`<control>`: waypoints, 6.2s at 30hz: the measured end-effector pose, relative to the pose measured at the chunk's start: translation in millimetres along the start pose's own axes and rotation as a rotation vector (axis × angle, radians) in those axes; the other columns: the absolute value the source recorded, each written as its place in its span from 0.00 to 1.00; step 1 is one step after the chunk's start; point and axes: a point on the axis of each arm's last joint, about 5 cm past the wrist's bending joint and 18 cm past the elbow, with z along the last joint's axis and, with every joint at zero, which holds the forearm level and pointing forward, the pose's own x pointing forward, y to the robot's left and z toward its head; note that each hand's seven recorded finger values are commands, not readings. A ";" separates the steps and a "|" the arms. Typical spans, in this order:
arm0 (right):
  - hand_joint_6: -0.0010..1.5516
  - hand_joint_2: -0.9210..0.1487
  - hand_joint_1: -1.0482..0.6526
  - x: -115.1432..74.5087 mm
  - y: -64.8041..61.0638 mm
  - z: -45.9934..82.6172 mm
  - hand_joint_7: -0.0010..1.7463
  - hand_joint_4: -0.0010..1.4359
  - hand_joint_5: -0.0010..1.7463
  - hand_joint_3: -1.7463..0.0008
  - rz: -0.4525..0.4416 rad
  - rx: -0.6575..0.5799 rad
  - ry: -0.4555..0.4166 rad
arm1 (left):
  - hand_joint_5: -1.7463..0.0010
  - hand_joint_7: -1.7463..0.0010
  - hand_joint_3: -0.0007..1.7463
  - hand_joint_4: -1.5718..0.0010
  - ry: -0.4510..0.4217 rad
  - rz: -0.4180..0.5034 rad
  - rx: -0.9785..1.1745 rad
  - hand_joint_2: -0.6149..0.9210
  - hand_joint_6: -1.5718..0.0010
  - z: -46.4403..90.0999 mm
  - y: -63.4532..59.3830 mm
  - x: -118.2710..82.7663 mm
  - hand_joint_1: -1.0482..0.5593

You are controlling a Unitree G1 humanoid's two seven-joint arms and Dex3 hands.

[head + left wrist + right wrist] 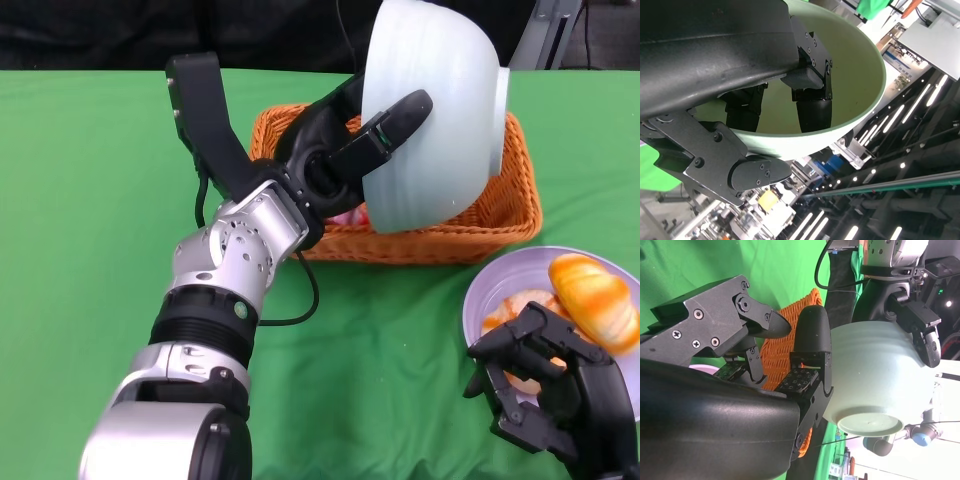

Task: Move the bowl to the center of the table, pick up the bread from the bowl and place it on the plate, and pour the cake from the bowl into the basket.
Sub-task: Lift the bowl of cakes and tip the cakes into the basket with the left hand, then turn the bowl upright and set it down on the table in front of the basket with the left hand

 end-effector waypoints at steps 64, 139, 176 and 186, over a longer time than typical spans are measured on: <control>0.50 0.31 0.57 -1.3 0.7 -6.0 0.66 0.54 0.84 0.43 0.006 0.011 0.006 | 0.00 0.04 0.34 0.58 0.018 -0.226 -0.344 1.00 0.65 8.5 0.0 6.4 0.54; 0.53 0.20 0.55 20.6 -22.1 24.6 0.59 0.58 0.83 0.60 -0.054 -0.091 -0.044 | 0.00 0.19 0.73 0.53 -0.757 0.095 1.786 0.68 0.52 8.5 66.9 -148.4 0.66; 0.54 0.18 0.54 25.1 -23.9 30.5 0.57 0.57 0.83 0.60 -0.063 -0.090 -0.064 | 0.01 0.09 0.58 0.52 -0.516 -0.216 1.957 0.68 0.56 -41.6 106.2 -219.1 0.68; 0.55 0.21 0.54 25.1 -23.6 30.4 0.56 0.58 0.82 0.58 -0.065 -0.079 -0.067 | 0.02 0.13 0.51 0.51 -0.448 -0.256 1.994 0.70 0.52 -40.1 109.7 -217.8 0.68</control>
